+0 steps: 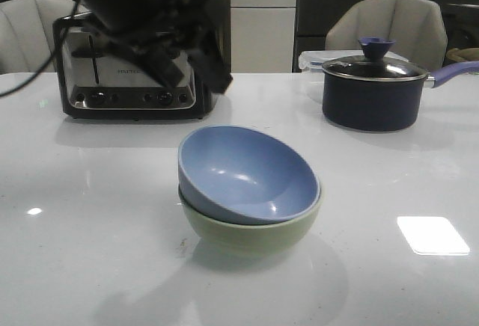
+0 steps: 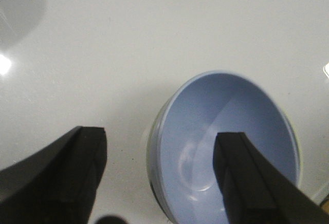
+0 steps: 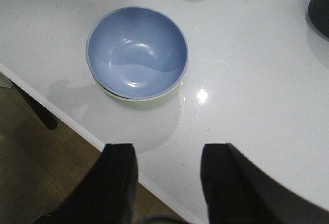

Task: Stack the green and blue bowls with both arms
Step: 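Open the left gripper and withdraw it from the bowls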

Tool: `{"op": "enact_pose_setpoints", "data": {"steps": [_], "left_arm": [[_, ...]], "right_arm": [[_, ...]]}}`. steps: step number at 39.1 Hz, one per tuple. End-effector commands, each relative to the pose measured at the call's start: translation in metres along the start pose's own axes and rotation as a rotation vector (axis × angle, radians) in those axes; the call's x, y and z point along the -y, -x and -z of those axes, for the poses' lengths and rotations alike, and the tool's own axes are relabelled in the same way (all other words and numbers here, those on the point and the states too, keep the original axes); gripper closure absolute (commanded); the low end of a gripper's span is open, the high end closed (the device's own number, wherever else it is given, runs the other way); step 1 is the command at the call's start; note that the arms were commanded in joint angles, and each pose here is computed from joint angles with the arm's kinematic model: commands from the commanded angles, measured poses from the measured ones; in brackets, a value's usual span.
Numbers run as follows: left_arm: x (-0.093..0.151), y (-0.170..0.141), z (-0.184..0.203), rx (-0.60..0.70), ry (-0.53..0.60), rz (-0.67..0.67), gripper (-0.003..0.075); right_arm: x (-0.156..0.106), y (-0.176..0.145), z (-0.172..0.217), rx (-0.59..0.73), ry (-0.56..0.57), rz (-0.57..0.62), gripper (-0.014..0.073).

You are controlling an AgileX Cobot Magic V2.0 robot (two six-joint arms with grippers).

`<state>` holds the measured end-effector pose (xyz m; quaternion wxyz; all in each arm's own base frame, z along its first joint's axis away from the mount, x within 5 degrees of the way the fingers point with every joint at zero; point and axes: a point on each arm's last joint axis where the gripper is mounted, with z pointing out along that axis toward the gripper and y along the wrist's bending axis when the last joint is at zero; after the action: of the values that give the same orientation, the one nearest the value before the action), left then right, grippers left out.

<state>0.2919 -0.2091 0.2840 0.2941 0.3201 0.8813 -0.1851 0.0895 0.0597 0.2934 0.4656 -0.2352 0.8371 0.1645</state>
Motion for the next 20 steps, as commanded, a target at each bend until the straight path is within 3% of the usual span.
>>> {"op": "enact_pose_setpoints", "data": {"steps": [1, 12, 20], "left_arm": [[0.013, 0.011, 0.055, 0.150, 0.015, -0.043, 0.0215], [0.026, -0.032, 0.124, 0.196, 0.066, -0.131, 0.0237], [0.027, -0.076, 0.155, 0.190, 0.155, -0.088, 0.0281]], "right_arm": [[0.000, 0.014, 0.004, 0.094, -0.005, 0.012, 0.0183], [0.000, 0.014, 0.004, 0.094, -0.005, 0.012, 0.0183], [0.000, 0.014, 0.004, 0.094, -0.005, 0.012, 0.0183]]}}
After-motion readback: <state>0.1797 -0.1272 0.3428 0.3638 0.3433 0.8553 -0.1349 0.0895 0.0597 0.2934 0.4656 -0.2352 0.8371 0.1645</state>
